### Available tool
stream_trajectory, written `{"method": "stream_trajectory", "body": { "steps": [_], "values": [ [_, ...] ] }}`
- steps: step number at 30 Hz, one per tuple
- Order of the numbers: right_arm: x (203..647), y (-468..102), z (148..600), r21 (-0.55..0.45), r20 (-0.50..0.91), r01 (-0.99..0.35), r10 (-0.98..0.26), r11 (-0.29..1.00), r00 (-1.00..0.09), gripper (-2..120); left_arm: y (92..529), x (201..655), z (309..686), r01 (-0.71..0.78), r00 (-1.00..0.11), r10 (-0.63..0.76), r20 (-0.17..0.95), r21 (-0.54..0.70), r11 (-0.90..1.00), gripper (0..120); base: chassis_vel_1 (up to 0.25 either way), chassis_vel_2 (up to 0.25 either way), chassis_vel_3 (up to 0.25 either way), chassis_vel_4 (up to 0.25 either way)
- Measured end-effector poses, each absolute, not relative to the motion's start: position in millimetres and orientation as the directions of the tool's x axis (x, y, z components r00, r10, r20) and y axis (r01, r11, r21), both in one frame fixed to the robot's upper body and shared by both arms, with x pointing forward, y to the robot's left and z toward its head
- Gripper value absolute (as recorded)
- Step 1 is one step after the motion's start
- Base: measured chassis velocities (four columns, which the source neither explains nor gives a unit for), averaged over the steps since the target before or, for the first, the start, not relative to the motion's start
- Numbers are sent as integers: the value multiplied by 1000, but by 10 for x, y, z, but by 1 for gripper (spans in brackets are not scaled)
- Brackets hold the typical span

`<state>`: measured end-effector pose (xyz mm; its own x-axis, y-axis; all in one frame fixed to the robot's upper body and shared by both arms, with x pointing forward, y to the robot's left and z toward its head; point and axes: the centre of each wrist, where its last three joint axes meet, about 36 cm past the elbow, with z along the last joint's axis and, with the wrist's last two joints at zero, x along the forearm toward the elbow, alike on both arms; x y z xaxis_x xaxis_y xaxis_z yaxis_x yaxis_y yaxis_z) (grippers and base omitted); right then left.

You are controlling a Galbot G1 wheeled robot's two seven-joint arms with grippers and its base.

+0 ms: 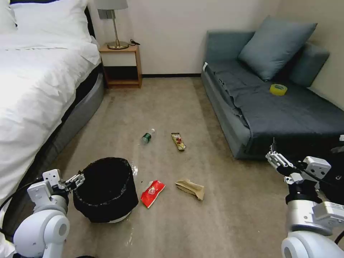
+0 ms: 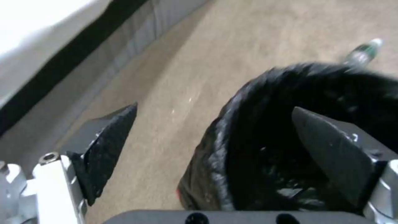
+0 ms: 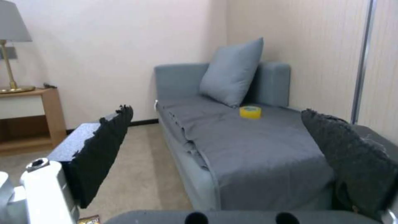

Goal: Pick up the trash bin, then pick up the garbage on the floor and place it into the trash bin.

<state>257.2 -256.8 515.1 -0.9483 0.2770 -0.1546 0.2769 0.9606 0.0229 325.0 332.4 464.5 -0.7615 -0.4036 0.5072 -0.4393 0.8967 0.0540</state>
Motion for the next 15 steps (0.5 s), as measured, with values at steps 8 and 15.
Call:
{"method": "stream_trajectory", "body": {
  "steps": [8,15],
  "values": [
    [2563,-2568,5162,23,-160,276,276,961,-948,100,3396,3344,4324,-455,-710,-392,585,44,889,100,0,0,0,0],
    [2562,-2560,5167,24,-163,275,275,961,-948,100,3371,3437,4181,-457,-693,-368,620,17,889,100,0,0,0,0]
  ]
}}
